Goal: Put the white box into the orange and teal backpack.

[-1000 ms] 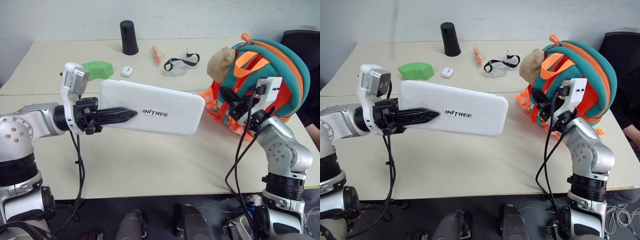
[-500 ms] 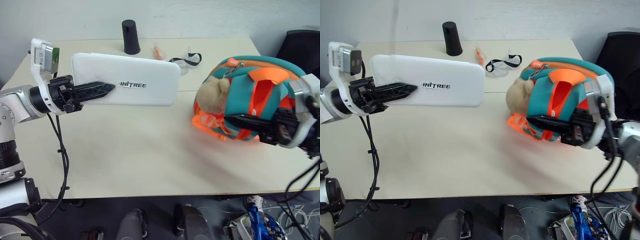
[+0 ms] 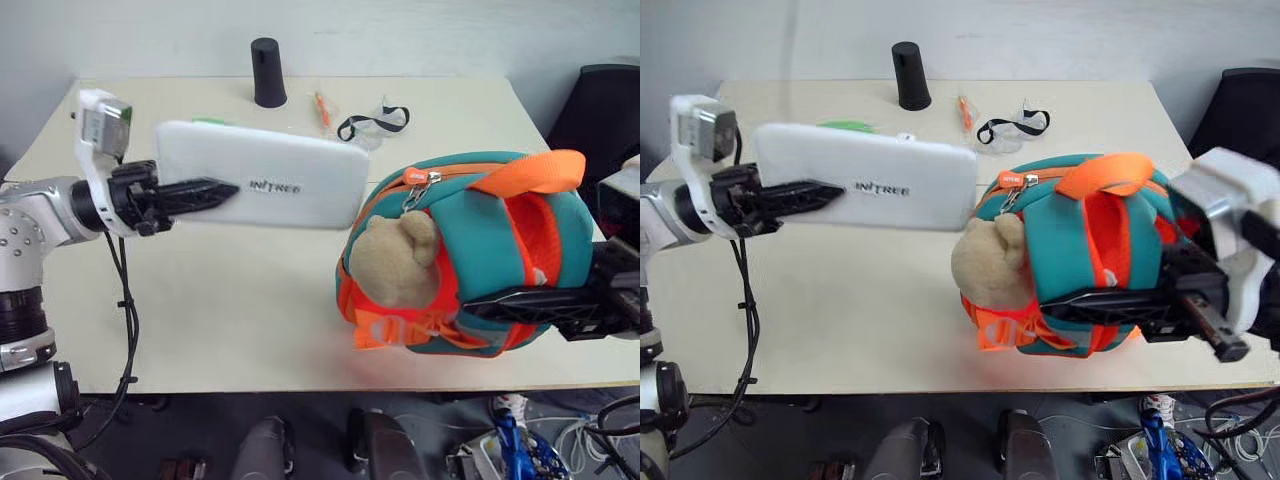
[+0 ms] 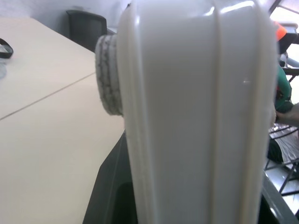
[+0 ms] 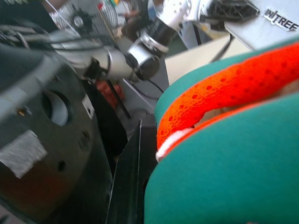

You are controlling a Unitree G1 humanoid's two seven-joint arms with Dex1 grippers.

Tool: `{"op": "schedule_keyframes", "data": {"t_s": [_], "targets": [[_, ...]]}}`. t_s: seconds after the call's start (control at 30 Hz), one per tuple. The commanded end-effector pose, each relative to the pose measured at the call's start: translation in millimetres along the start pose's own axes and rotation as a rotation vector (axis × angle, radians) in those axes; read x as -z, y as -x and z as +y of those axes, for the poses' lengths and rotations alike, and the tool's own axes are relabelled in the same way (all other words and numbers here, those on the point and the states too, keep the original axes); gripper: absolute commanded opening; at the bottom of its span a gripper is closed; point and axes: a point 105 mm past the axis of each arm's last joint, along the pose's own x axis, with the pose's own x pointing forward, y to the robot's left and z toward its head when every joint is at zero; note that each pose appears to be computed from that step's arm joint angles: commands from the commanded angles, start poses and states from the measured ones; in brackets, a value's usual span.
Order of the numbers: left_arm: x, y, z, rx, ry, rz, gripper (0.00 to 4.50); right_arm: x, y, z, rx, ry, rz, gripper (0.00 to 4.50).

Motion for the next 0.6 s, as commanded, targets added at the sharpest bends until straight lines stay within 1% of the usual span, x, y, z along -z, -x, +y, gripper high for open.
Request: {"op": "schedule_keyframes", "data": {"t_s": [0.03,0.17,0.3,0.4,0.6], "targets": [[-11.2,-10.5,-15.7,0.071,-0.092,-0.01,1.32,3.2,1.2,-1.7,0.018,0.029,-0.003,0.03],[-11.5,-19.0,-22.9,0.119,-0.113,0.004,1.32,11.1,5.2,-13.5,0.078,0.014,-0.005,0.03],[-5.9,-26.1,-26.7,0.148,-0.144,0.045,1.32,18.6,6.6,-19.1,0.107,0.006,0.0,0.03],[-6.6,-31.8,-28.8,0.179,-0.186,0.066,1.32,26.6,6.7,-23.4,0.128,-0.008,0.005,0.03],[0.6,-47.5,-31.7,0.239,-0.292,0.168,1.32,34.1,6.8,-23.2,0.127,-0.018,0.018,0.03]]}}
